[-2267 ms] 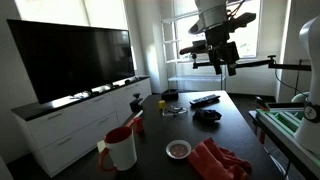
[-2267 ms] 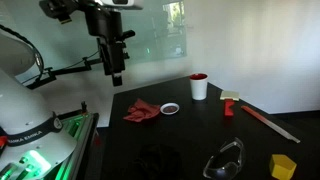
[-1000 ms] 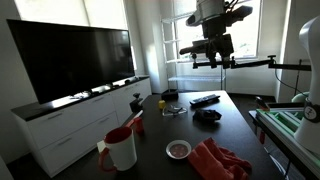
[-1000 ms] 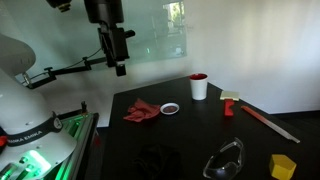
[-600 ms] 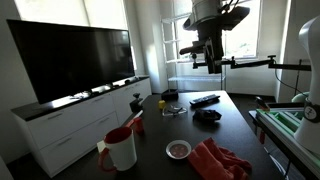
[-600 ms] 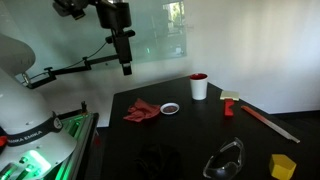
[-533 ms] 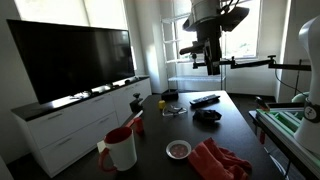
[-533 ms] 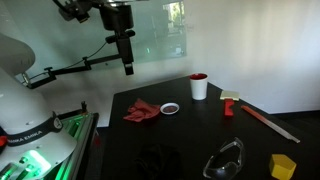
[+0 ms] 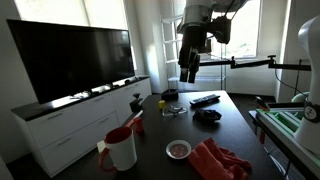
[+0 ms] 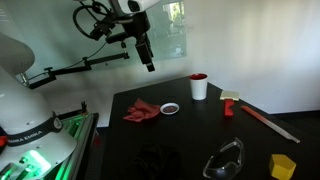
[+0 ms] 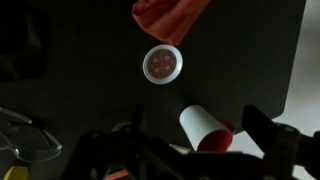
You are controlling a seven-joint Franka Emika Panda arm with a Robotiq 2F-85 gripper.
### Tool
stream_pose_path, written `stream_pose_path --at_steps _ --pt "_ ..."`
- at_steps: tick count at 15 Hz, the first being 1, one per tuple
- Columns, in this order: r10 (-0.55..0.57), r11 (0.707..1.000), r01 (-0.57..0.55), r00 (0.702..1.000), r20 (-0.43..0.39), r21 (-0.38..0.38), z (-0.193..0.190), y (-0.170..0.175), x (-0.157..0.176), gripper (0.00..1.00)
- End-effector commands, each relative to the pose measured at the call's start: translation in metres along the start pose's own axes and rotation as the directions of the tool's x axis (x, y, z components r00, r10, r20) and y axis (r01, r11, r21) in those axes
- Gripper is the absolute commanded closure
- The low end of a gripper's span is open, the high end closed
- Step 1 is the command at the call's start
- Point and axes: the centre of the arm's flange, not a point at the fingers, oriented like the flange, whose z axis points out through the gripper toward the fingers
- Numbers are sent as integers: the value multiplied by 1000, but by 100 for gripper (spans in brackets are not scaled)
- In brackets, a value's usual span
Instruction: Use the towel to clean the table
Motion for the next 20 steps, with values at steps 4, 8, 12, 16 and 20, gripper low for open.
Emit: stream_pose_path --at_steps 4,8,12,16,20 --pt "39 999 -39 996 -74 6 2 -4 9 0" --pt "6 1000 -7 997 -75 -15 13 -3 6 0" --pt "-49 998 47 997 -60 -39 29 -6 -6 0" --pt "-84 994 83 996 -6 -64 39 -13 -20 0" --pt "-108 991 110 994 36 -79 54 -17 -31 0"
